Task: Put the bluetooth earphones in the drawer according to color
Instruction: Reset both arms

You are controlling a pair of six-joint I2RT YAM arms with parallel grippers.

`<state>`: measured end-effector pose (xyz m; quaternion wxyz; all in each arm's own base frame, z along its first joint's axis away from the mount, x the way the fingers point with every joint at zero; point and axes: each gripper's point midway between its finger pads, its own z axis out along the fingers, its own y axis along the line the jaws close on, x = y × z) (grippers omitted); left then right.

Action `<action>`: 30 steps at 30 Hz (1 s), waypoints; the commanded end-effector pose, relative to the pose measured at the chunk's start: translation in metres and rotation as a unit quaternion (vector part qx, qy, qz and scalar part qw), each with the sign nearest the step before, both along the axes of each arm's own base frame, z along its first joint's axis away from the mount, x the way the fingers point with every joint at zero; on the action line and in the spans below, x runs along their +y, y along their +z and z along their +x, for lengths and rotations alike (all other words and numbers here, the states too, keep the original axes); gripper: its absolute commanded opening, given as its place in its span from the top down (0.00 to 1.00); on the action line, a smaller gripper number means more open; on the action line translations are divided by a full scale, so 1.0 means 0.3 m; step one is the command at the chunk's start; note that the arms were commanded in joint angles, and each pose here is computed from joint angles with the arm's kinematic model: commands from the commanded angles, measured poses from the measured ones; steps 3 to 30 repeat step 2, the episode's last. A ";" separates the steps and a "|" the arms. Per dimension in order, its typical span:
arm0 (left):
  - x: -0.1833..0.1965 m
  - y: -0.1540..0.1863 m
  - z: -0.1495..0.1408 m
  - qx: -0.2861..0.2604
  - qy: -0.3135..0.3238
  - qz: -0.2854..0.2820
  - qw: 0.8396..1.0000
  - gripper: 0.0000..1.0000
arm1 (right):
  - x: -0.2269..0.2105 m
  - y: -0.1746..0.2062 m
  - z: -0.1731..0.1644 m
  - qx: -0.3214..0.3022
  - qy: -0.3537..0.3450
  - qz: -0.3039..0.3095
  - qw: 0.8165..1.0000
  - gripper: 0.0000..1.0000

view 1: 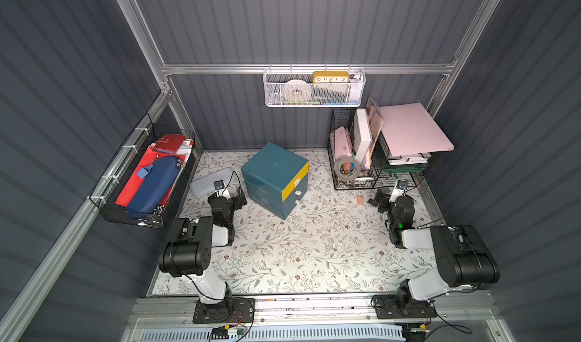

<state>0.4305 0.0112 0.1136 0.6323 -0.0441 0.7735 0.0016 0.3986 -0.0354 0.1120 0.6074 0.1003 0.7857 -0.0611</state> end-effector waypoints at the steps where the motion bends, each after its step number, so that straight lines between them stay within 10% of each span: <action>1: -0.010 0.014 0.007 -0.007 -0.011 0.008 1.000 0.01 | 0.002 0.014 0.002 -0.010 0.005 -0.003 1.000 0.01; 30: -0.010 0.016 0.007 -0.007 -0.011 0.008 1.000 0.00 | 0.001 0.015 0.002 -0.011 0.004 -0.004 1.000 0.01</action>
